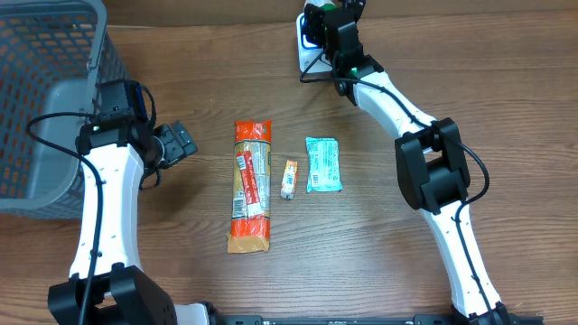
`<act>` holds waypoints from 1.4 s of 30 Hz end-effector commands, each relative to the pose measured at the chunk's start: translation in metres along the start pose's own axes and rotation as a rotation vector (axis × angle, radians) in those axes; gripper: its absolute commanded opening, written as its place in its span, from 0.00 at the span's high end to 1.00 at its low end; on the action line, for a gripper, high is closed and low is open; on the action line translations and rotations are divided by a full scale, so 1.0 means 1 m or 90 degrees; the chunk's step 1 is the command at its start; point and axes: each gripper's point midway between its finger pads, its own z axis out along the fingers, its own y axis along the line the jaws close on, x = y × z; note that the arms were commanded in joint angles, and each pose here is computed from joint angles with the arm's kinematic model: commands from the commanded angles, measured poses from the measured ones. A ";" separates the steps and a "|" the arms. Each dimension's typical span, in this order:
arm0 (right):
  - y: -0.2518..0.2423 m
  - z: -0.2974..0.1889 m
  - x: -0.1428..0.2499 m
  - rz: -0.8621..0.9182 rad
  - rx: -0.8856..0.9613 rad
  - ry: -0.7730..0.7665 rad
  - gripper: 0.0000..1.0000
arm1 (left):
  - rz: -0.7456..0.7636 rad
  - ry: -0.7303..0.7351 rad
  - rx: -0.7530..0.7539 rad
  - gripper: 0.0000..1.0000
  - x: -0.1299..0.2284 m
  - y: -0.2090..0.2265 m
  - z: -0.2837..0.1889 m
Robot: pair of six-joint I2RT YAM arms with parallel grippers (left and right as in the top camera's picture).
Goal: Scan the item barcode
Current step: 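Hold the jar label in front of the scanner with the right gripper, then carry the jar right and set it down, opening the right gripper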
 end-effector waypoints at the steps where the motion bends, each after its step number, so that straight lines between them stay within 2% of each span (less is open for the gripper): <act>1: -0.015 0.009 0.020 0.000 0.011 0.023 0.96 | -0.004 -0.001 -0.004 0.00 0.000 0.001 0.000; 9: -0.009 0.008 0.025 0.000 -0.012 0.043 0.96 | -0.004 -0.002 -0.003 0.00 0.000 0.001 0.000; 11: -0.002 0.005 0.014 -0.003 -0.027 0.036 0.96 | -0.004 -0.001 -0.004 0.00 0.000 0.001 0.000; 16: 0.035 -0.020 -0.046 -0.065 -0.069 -0.017 0.96 | -0.004 -0.002 -0.003 0.00 0.000 0.001 0.000; 21: 0.085 -0.076 -0.128 -0.100 -0.102 -0.077 0.96 | -0.004 -0.001 -0.004 0.00 0.000 0.001 0.000; 26: 0.098 -0.131 -0.159 -0.107 -0.068 -0.031 0.96 | -0.004 -0.002 -0.003 0.00 0.000 0.001 0.000; 31: 0.058 -0.177 -0.147 -0.118 0.043 0.103 0.96 | -0.004 -0.001 -0.004 0.00 0.000 0.001 0.000; 39: -0.091 -0.260 -0.072 -0.107 0.358 0.443 0.96 | -0.004 -0.001 -0.004 0.00 0.000 0.001 0.000; 42: -0.134 -0.291 -0.058 -0.096 0.453 0.524 0.96 | -0.004 -0.001 -0.004 0.00 0.000 0.001 0.000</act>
